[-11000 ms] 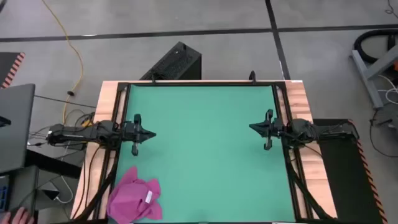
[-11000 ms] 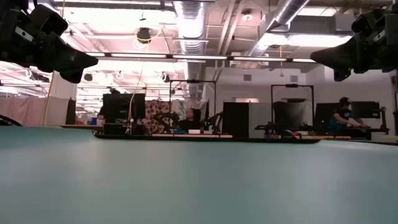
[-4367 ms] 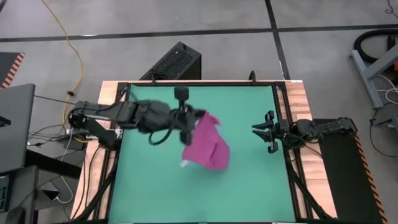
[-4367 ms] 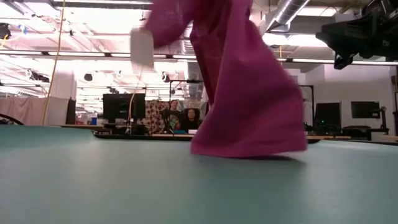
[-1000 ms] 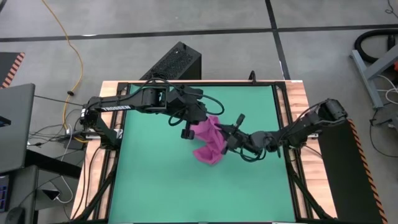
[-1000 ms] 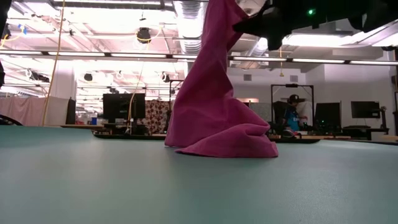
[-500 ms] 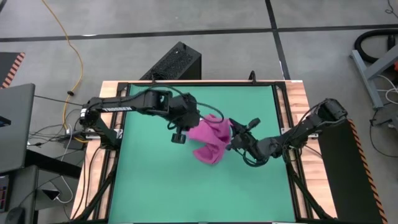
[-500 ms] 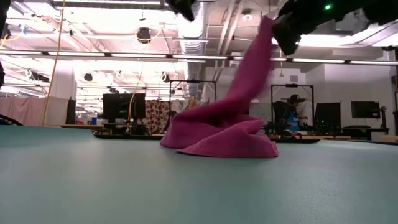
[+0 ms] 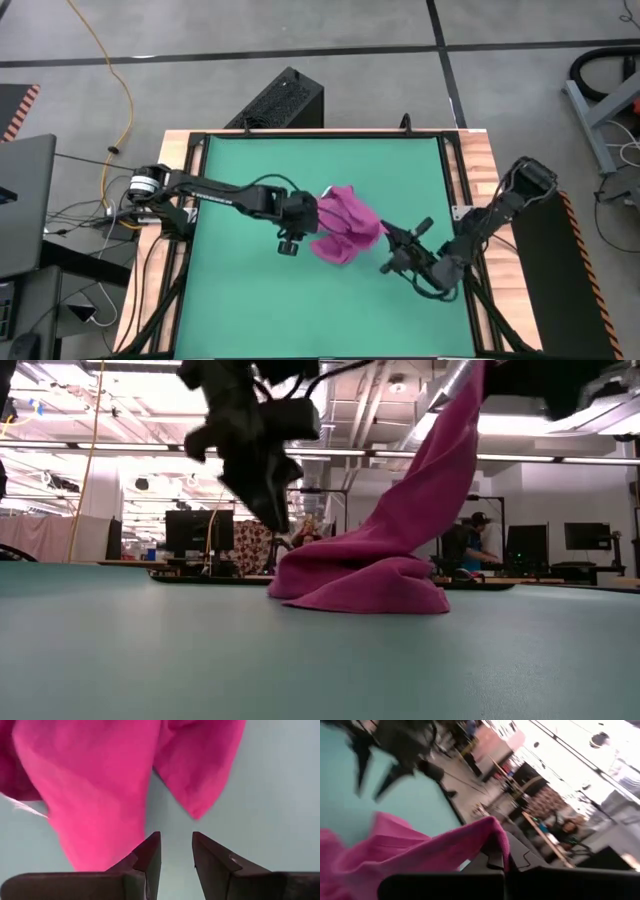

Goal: Roll towel into tight, uniform cylinder
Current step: Roll the pink towel

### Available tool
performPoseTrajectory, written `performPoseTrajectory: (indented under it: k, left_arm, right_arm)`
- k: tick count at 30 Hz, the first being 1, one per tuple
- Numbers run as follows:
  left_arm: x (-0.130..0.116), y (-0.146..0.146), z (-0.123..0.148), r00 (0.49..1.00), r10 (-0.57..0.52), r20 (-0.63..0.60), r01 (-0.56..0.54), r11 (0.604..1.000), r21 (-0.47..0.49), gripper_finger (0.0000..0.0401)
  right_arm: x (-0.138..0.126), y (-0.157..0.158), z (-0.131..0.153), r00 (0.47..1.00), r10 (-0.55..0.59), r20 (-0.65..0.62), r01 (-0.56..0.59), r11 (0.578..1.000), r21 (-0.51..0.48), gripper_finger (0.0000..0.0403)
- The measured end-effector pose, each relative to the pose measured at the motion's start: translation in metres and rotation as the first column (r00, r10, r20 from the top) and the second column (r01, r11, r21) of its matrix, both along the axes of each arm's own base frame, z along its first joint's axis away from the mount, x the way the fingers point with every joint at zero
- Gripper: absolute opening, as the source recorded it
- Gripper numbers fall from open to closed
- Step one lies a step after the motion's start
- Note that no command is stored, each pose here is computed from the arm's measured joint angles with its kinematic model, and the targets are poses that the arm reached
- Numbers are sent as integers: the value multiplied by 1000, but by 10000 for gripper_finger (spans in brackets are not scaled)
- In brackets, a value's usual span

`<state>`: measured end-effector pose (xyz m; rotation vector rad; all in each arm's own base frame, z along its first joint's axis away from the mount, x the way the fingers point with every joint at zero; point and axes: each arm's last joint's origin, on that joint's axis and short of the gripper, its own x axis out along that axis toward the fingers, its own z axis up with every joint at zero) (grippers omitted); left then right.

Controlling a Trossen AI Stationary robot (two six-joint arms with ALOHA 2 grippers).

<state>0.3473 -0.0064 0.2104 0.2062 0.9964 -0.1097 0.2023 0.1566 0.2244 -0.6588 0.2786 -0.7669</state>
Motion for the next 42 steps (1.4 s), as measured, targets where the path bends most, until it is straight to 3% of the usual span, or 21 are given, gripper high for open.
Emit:
performPoseTrajectory:
  k: [7, 9, 12, 16, 21, 26, 32, 37, 42]
  left_arm:
    - [3, 17, -3, 986, 49, 162, -58, 997, 53, 101]
    - [5, 26, 1, 978, 58, 200, -73, 995, 66, 101]
    - [6, 42, 6, 967, 66, 246, -84, 995, 60, 101]
    - [7, 68, 11, 944, 46, 326, -47, 999, -6, 101]
    - [4, 99, 18, 911, 19, 411, 3, 999, -54, 101]
    - [0, 109, 11, 923, 9, 384, 57, 985, -160, 101]
    - [4, 109, -29, 966, 127, 226, -100, 987, -128, 101]
    - [11, 110, -53, 966, 166, 200, -133, 977, -169, 101]
    - [9, 110, -58, 968, 196, 158, -159, 962, -223, 101]
  right_arm:
    - [-16, 20, -30, 984, 177, 31, -179, 981, 76, 2]
    - [-18, 22, -38, 961, 277, 20, -277, 948, 155, 2]
    - [-19, 19, -49, 938, 345, 32, -337, 889, 309, 2]
    - [-19, 15, -58, 931, 363, 41, -337, 810, 480, 2]
    - [-23, 11, -68, 924, 382, -16, -297, 742, 601, 2]
    - [-28, 8, -74, 927, 370, -60, -234, 697, 678, 2]
    - [-27, 4, -76, 934, 349, -77, -206, 701, 682, 2]
    - [-24, 1, -76, 936, 342, -82, -193, 694, 693, 2]
    - [-24, 1, -77, 932, 352, -90, -190, 683, 705, 2]
